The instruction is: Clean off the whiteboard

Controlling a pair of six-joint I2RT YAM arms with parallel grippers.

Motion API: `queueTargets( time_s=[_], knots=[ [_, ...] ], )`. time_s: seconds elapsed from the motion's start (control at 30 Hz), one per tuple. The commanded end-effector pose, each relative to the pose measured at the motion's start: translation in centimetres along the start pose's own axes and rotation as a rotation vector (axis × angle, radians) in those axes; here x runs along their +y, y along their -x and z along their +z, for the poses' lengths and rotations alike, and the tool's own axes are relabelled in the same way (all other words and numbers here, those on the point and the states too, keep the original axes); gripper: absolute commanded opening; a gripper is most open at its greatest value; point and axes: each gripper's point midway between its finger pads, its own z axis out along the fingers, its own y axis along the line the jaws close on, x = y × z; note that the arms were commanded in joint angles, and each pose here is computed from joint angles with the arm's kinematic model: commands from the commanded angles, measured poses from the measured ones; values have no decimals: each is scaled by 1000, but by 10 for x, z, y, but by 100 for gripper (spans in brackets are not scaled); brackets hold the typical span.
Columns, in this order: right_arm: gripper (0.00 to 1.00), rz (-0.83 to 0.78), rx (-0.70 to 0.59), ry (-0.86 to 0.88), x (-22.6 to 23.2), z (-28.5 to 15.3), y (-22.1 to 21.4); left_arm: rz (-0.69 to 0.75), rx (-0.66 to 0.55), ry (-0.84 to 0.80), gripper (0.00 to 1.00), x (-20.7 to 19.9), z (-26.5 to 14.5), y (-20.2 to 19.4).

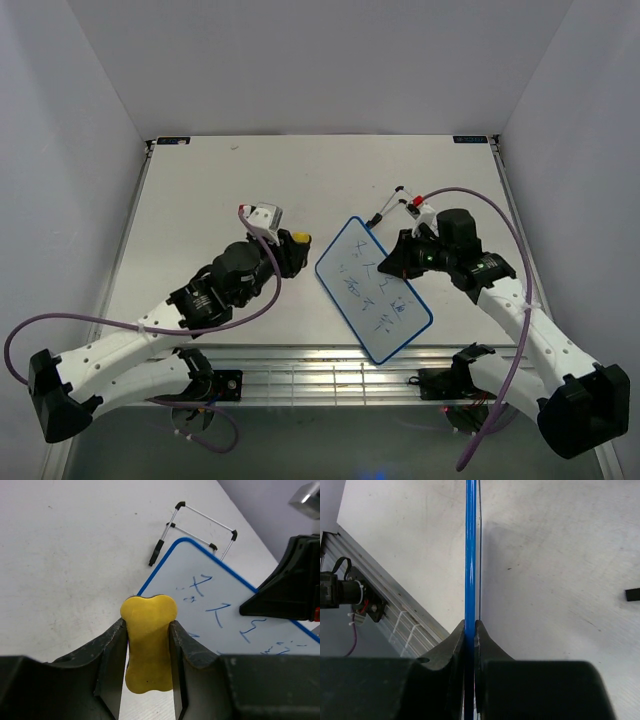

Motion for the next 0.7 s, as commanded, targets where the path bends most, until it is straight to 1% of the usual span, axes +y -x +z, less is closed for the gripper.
queueTargets(
  time_s=[0.0, 0.03, 0.07, 0.13, 0.2, 0.23, 0.3, 0.33, 0.4, 0.43, 0.53, 0.57, 0.6, 0.63, 0.67],
  knots=[
    [8, 4, -94, 81, 26, 16, 25, -15, -40, -54, 17, -3, -9, 7],
    [8, 1, -86, 89, 27, 17, 25, -14, -48, -82, 17, -6, -11, 5],
    [8, 1, -76, 88, 27, 19, 23, -12, -98, -124, 17, -12, -15, 17],
    [8, -13, -79, 64, 22, 19, 24, -14, -164, -216, 17, -26, -17, 24],
    [8, -19, -79, 53, 21, 18, 25, 16, -182, -300, 17, -39, -16, 20],
    [8, -31, -72, 64, 22, 18, 24, 20, -224, -334, 17, -44, -15, 24],
    [8, -32, -35, 73, 22, 21, 19, 63, -244, -369, 15, -50, -9, 19],
    [8, -50, -27, 102, 28, 20, 21, 66, -299, -414, 15, -58, -11, 28],
    [8, -51, -9, 123, 29, 24, 20, 102, -311, -411, 15, -54, -3, 15],
    [8, -60, 1, 149, 33, 24, 20, 105, -349, -415, 15, -53, -2, 21],
    [8, -57, 31, 161, 32, 30, 19, 153, -340, -422, 15, -51, 12, 11],
    [8, -66, 33, 169, 33, 31, 19, 158, -335, -400, 15, -43, 18, 9],
    [8, -64, 45, 171, 32, 33, 18, 168, -321, -419, 15, -42, 22, 5],
    [8, -65, 56, 182, 33, 34, 17, 158, -308, -387, 15, -27, 32, 3],
    [8, -72, 54, 194, 36, 33, 20, 154, -294, -412, 15, -24, 34, 0]
  ],
)
